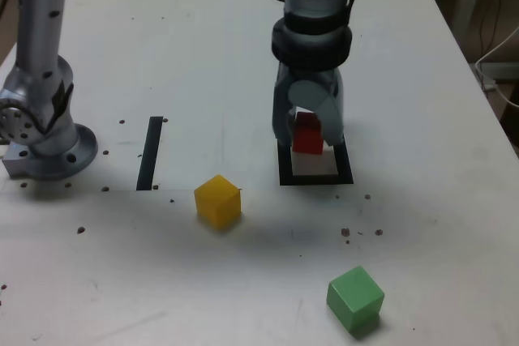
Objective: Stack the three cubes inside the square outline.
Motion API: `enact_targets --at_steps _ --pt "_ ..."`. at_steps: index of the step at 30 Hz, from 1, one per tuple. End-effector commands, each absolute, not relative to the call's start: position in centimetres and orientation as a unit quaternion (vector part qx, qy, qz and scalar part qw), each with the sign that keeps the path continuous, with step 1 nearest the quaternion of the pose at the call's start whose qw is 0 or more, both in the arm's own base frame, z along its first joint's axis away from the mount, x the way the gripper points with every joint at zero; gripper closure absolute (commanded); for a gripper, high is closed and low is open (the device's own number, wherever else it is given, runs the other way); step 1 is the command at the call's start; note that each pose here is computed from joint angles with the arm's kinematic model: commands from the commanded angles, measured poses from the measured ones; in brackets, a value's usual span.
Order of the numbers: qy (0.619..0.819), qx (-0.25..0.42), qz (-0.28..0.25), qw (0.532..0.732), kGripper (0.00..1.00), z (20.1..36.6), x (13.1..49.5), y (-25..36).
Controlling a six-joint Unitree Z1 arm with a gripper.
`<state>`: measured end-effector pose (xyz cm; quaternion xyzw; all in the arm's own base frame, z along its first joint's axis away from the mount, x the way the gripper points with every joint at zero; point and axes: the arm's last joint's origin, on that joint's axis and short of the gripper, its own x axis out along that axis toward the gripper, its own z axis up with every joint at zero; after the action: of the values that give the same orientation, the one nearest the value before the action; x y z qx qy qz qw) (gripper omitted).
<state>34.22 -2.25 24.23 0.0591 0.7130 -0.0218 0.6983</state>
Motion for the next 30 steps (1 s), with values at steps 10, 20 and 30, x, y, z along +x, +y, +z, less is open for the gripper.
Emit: enact_targets --at_steps 10,20,30 --pt "0.701 0.055 -0.016 0.711 0.72 23.8 34.0 -2.4" --pt "0.706 0.054 -0.015 0.706 0.50 23.4 33.8 -2.5" --pt "0.705 0.058 -0.019 0.706 0.05 23.3 33.6 -2.8"
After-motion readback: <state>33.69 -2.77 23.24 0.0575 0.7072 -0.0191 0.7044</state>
